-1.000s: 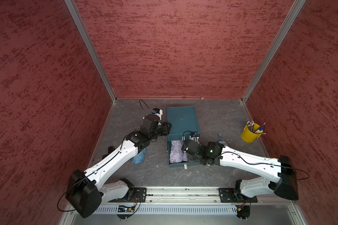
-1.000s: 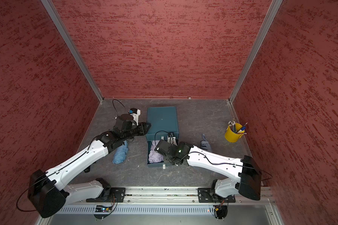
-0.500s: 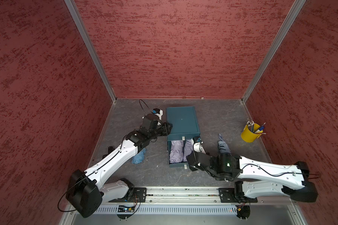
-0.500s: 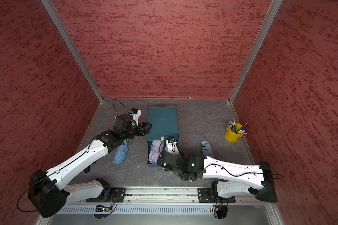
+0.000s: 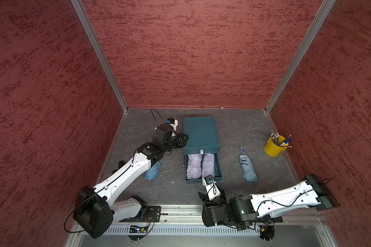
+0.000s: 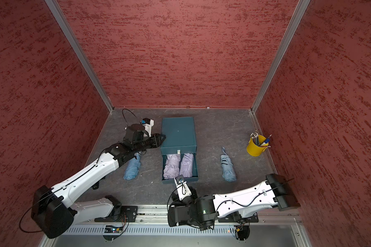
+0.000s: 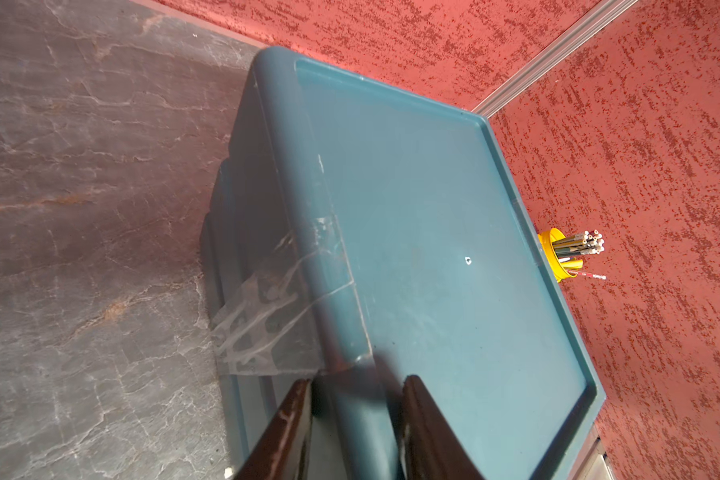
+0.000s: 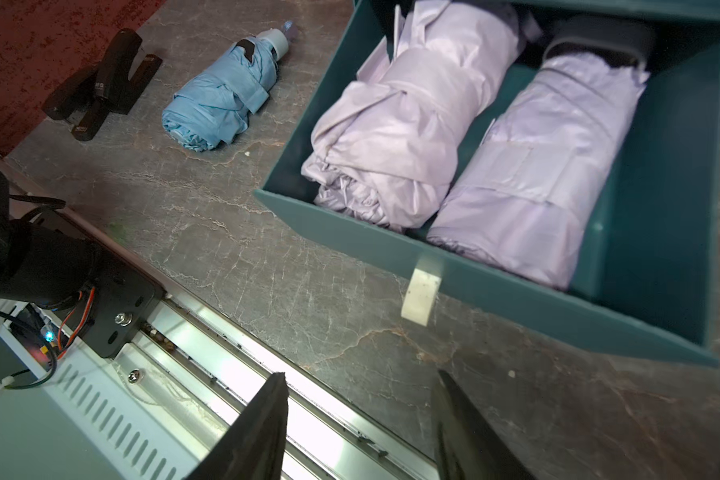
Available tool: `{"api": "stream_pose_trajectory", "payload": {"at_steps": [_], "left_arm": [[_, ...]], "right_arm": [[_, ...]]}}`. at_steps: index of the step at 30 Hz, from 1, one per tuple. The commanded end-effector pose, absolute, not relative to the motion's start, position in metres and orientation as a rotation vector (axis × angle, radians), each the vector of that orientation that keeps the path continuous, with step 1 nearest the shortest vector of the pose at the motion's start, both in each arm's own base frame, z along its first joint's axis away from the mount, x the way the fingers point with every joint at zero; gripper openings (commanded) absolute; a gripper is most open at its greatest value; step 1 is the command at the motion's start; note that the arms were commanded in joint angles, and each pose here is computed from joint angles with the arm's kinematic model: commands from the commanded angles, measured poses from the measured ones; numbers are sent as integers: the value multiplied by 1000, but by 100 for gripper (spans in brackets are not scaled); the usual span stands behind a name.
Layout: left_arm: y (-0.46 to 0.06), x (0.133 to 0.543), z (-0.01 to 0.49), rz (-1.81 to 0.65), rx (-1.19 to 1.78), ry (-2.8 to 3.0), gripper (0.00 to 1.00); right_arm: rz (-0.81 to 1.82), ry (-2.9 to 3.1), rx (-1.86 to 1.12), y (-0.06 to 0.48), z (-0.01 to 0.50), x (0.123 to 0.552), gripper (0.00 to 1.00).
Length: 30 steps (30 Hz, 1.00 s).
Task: Place the umbrella in the drawer by color
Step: Close the drawer in the storage box.
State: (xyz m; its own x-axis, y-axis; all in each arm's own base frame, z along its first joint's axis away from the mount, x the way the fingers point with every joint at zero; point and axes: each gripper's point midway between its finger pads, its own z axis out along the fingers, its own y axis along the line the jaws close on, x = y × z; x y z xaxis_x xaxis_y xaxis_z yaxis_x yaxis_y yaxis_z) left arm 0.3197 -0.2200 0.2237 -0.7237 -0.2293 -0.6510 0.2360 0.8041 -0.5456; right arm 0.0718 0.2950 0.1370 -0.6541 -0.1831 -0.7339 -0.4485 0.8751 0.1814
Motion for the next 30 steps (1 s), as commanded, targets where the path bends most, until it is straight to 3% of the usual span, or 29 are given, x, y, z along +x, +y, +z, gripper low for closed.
{"api": "stream_pose_trajectory", "payload": {"at_steps": [1, 9, 30], "left_arm": [[-215, 294, 157, -703, 26, 2471, 34], [-203, 294, 153, -604, 22, 2490, 33], [-210, 288, 141, -575, 116, 2521, 27]], "right_arm": [[593, 2279, -341, 308, 130, 68, 57], [564, 2247, -223, 300, 112, 87, 57], [581, 2149, -216, 325, 136, 139, 57]]}}
